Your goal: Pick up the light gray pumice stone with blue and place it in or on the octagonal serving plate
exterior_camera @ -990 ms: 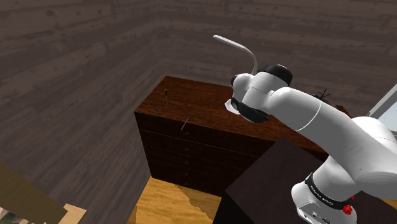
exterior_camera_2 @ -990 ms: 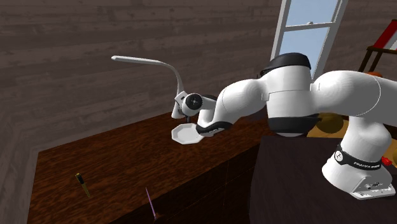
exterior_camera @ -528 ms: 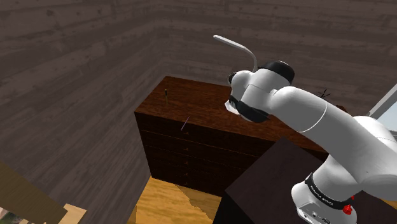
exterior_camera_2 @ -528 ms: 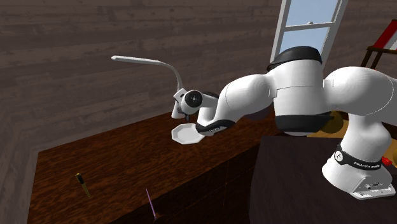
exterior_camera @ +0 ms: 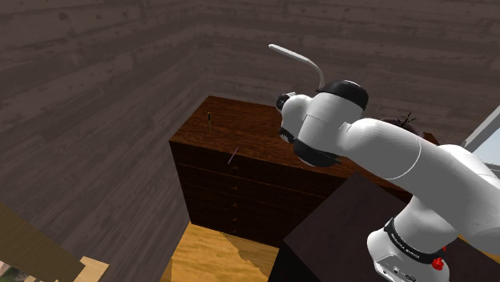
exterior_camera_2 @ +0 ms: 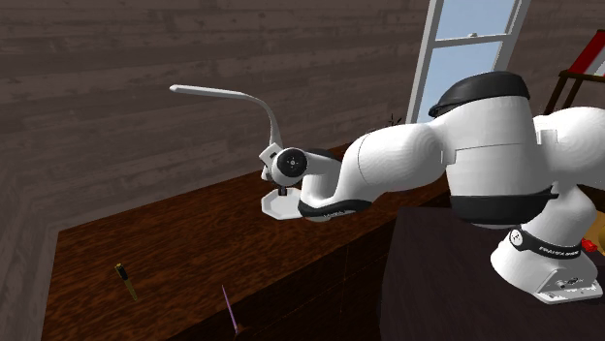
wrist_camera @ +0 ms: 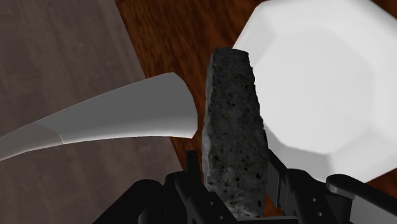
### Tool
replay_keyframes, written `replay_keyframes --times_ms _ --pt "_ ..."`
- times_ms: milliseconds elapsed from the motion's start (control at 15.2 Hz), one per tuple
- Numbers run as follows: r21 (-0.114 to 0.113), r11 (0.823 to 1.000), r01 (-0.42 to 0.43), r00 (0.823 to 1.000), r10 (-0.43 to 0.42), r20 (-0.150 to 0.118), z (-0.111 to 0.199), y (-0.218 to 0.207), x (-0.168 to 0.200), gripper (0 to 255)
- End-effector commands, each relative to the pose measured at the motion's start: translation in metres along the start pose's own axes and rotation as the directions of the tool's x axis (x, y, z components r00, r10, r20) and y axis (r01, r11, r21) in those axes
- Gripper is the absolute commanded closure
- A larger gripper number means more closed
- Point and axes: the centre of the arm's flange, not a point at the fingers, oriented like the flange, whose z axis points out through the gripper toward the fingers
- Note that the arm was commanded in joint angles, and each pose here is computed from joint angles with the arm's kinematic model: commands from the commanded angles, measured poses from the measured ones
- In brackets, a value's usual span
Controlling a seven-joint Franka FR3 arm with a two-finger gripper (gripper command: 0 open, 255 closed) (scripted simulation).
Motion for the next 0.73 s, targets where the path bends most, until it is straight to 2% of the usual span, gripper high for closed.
replay_keyframes --times_ms 0,660 --pt "-0.001 1.0 -0.001 1.0 0.001 0.001 0.005 -0.009 0.0 255" --pt "-0.001 1.0 -0.001 1.0 0.001 0.001 0.037 -0.051 -0.006 255"
